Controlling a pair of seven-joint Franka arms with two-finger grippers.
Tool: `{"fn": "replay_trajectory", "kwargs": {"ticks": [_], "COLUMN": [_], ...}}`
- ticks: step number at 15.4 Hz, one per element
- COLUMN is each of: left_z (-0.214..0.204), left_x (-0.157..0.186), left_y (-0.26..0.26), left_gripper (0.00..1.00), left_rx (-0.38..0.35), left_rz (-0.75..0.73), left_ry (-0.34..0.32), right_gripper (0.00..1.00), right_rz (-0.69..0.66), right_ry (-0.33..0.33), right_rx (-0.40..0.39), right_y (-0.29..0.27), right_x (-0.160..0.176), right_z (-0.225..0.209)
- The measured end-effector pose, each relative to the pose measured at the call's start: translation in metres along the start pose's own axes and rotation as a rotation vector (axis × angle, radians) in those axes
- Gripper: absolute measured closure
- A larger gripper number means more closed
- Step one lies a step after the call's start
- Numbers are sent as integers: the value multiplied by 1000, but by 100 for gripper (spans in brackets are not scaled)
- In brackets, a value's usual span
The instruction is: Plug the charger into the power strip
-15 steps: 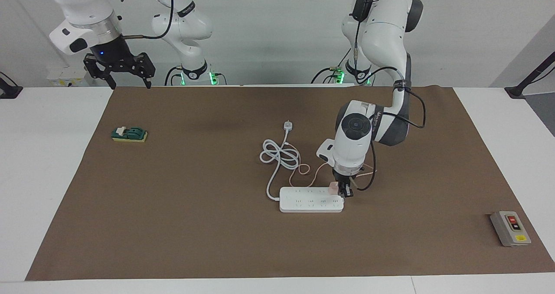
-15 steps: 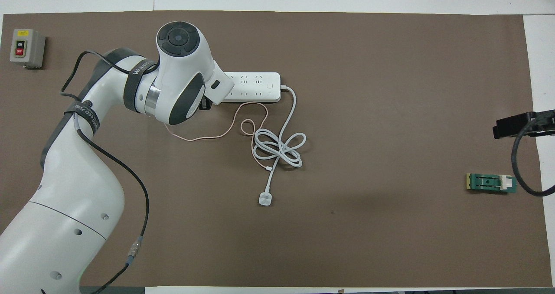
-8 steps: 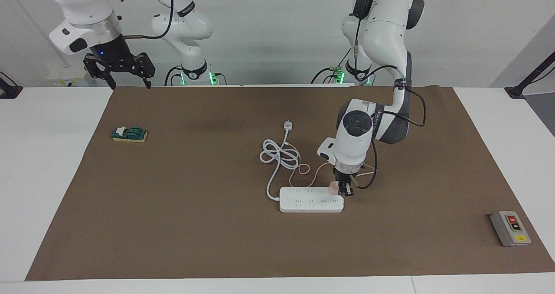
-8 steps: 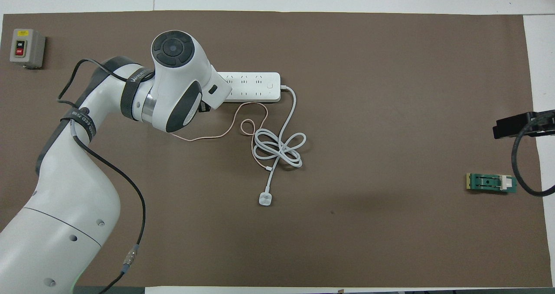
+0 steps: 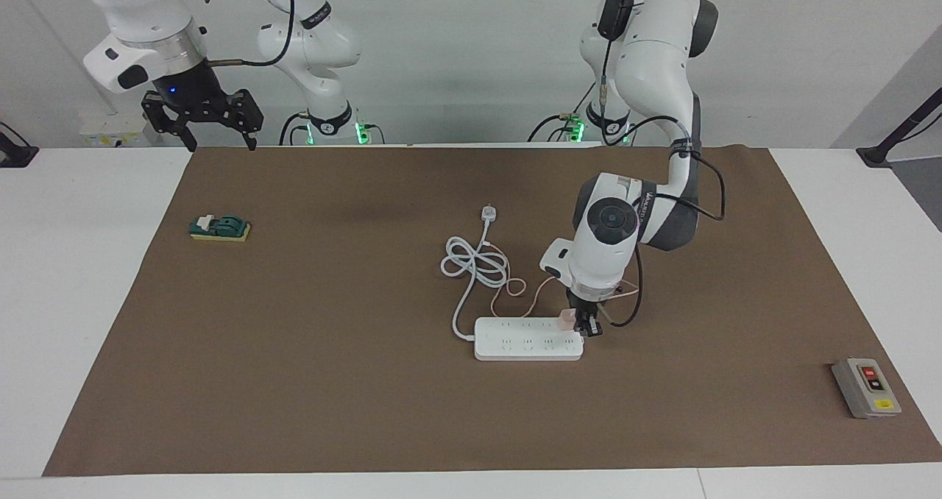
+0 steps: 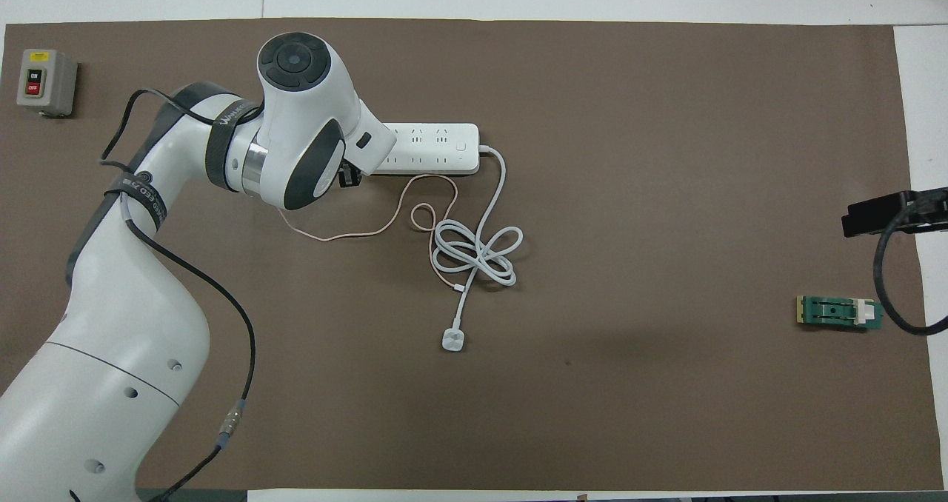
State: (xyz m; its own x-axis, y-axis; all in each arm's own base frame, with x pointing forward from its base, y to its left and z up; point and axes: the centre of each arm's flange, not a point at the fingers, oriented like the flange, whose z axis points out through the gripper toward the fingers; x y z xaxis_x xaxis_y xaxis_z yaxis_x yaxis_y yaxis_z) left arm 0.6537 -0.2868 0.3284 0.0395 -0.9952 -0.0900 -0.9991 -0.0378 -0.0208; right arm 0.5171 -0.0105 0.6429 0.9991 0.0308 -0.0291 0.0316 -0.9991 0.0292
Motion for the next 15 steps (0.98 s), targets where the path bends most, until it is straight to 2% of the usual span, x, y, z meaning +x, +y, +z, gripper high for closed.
{"fn": "replay_trajectory", "kwargs": {"ticks": [6,11,15], "left_z": [2,3,3], "left_x": [7,-1,-3], "left_y": [3,-2,-2], "left_gripper": [71,71,71], "left_rx": [16,-10,-15], "left_rz": [27,-22,-30], "left_ry": [-36,9,17], "right_gripper": [0,0,0], "right_rz": [0,0,0], "right_ry": [0,0,0], "right_rx": [0,0,0], "right_y": [0,0,0], "right_x": [0,0,0], "right_z": [0,0,0]}}
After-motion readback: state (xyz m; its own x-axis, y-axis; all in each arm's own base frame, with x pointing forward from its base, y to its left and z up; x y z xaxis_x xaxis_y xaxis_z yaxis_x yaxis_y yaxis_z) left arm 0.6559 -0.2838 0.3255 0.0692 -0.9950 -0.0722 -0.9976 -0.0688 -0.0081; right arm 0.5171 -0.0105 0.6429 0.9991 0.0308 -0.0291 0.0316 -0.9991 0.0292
